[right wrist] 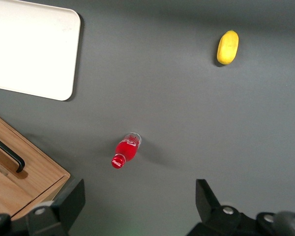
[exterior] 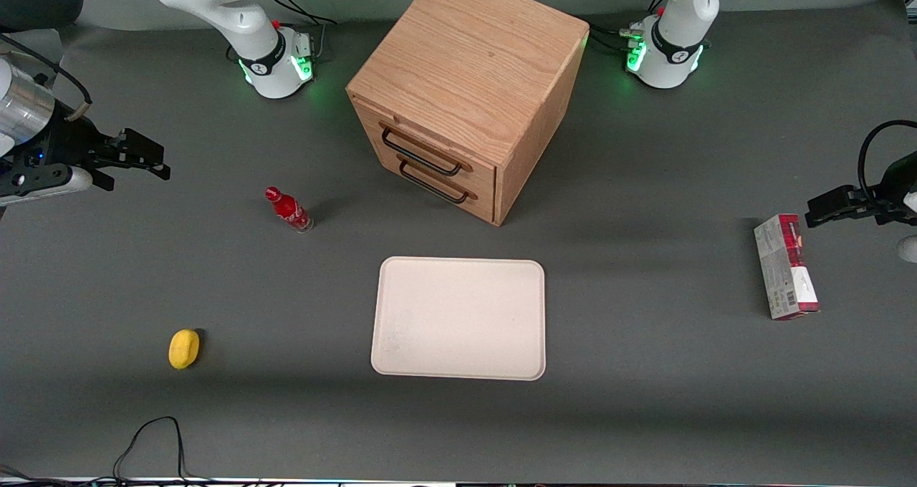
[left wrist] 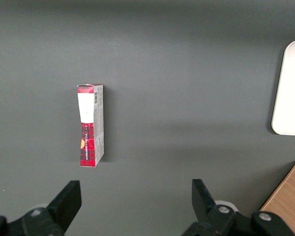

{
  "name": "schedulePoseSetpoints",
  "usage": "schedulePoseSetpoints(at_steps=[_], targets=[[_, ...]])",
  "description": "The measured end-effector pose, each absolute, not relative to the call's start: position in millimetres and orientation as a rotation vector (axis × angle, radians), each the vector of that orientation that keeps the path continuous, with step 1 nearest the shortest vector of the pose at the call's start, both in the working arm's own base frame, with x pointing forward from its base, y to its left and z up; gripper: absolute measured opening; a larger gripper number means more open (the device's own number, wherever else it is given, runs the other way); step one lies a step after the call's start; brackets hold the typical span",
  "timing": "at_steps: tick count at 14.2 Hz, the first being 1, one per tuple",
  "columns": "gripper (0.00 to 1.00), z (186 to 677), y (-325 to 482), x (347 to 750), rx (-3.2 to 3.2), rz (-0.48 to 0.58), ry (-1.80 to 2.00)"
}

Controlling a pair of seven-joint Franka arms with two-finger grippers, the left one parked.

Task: Open upper drawer
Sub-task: 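Move the right gripper toward the upper drawer's black handle of the wooden cabinet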

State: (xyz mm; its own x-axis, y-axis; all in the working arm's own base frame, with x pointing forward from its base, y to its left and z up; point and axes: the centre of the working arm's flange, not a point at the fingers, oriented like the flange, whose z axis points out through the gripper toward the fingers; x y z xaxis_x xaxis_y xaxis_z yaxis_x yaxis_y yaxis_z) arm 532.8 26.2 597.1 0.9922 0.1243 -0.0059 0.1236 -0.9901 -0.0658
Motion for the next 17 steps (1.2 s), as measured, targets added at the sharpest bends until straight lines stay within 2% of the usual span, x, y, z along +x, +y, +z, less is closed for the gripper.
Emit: schedulePoseSetpoints(at_steps=[4, 14, 17], targets=[[1.00, 602, 26, 530, -3.070, 0.043, -0.190], [1.00, 613, 29, 531, -3.065, 0.036, -0.189], [1.00, 616, 65, 533, -3.046, 0.046, -0.280]])
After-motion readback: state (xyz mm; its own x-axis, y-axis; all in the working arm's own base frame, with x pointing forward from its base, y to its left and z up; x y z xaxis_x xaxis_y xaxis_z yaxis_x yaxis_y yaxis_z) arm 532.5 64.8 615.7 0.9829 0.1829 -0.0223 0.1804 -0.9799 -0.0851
